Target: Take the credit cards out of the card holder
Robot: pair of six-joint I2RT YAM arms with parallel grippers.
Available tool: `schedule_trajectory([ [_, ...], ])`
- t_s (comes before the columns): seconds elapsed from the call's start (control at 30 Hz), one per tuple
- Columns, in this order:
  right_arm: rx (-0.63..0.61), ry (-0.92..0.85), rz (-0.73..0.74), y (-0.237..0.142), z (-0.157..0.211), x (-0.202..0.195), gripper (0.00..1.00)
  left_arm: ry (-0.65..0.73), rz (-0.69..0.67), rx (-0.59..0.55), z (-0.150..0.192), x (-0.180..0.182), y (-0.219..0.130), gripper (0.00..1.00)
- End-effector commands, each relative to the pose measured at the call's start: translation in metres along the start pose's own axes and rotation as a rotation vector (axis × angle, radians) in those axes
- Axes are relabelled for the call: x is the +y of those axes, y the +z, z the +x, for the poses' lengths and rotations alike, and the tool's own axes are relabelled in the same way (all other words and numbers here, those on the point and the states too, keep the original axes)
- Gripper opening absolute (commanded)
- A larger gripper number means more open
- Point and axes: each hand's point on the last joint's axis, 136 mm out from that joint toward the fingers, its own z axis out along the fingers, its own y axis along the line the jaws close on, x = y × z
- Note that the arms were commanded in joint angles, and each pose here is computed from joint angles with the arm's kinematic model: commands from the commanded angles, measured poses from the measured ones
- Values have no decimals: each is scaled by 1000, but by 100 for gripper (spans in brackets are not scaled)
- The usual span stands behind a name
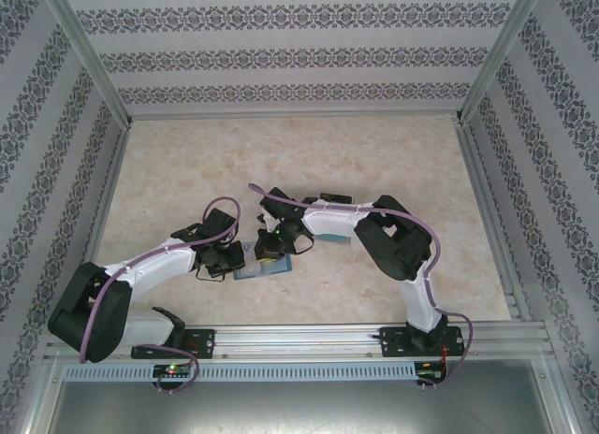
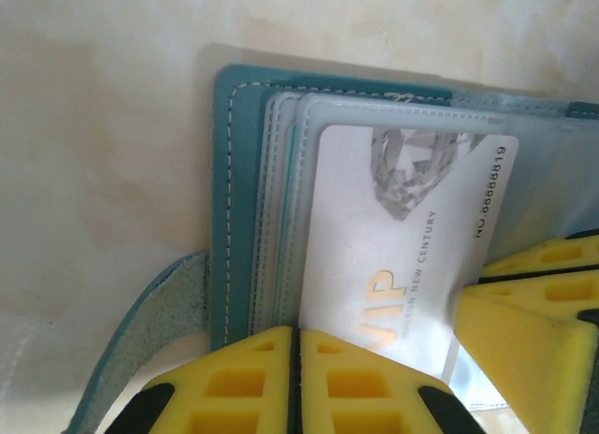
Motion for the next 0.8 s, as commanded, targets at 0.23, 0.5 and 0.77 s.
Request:
schedule_trajectory([
  [0.23,-36,46,23,-12,-1,-24,0,-35,-112,27,6,24,5,0],
  [0.5,-52,63,32,-25,0,-38,0,-36,-123,34,6,26,6,0],
  [0.77,-103,30,18,-57,-2,-46,0,-30,-113,30,5,24,6,0],
])
